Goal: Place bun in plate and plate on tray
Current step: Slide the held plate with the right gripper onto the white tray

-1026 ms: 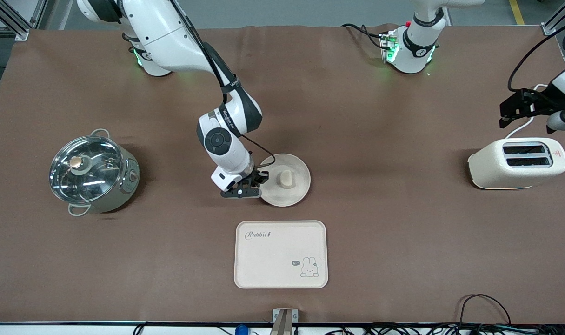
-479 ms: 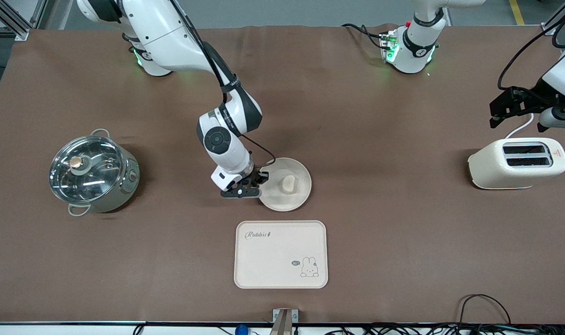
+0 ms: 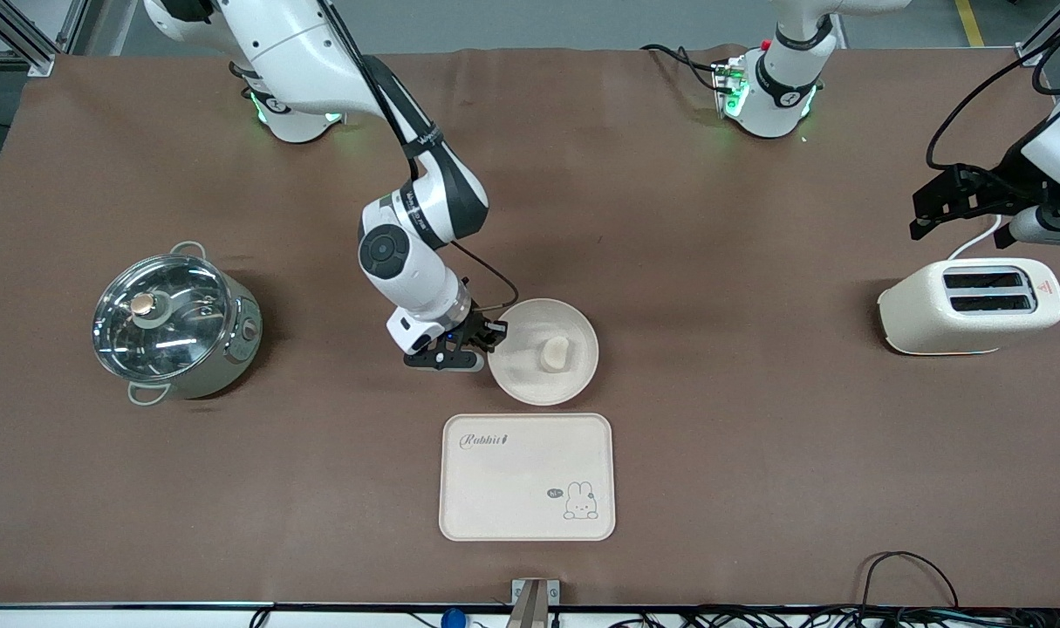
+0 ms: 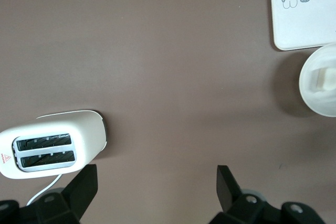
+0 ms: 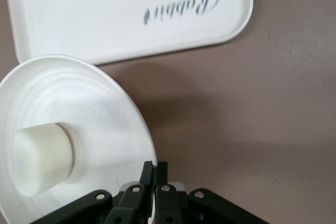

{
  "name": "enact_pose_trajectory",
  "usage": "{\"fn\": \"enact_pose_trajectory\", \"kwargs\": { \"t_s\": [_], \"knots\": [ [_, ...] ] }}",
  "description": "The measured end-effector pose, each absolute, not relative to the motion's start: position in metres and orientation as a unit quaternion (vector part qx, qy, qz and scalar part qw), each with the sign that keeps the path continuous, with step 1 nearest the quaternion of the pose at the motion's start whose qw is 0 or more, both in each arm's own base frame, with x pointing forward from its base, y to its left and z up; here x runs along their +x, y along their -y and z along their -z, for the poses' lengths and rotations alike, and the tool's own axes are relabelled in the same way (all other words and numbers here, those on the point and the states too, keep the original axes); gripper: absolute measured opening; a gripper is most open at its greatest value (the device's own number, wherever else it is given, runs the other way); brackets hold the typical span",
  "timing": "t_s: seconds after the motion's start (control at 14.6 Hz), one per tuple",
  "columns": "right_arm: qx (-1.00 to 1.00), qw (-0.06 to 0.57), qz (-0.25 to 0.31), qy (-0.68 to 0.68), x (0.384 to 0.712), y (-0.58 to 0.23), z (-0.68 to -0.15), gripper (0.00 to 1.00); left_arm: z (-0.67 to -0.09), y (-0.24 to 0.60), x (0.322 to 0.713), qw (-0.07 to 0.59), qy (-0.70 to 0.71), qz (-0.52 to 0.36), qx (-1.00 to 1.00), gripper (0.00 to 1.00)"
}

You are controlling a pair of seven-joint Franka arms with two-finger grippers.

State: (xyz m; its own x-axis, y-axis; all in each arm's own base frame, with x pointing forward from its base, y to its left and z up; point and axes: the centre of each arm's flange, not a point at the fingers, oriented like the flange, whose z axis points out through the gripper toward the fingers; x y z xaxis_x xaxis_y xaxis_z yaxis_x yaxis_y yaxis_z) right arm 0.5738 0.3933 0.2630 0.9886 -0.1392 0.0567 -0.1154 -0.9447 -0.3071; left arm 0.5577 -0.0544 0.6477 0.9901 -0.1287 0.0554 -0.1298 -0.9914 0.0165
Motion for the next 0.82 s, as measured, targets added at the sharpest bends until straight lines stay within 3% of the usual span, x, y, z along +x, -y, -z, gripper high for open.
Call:
{"fn": "enact_pose_trajectory", "kwargs": {
  "t_s": [0.34,0.62,0.82],
  "knots": [
    [-0.979,0.172,0.056,-0.098,0.636,-0.354,-0.301,0.04,-0.648,0.050,0.558,0.010,0.061,-0.027,0.998,1.00],
    [-0.981,0.168,0.036,-0.091,0.686,-0.331,-0.297,0.04,-0.648,0.049,0.558,0.010,0.060,-0.026,0.998,1.00],
    [-0.982,0.170,0.052,-0.061,0.717,-0.330,-0.276,0.04,-0.647,0.048,0.559,0.010,0.059,-0.026,0.998,1.00]
  ]
}}
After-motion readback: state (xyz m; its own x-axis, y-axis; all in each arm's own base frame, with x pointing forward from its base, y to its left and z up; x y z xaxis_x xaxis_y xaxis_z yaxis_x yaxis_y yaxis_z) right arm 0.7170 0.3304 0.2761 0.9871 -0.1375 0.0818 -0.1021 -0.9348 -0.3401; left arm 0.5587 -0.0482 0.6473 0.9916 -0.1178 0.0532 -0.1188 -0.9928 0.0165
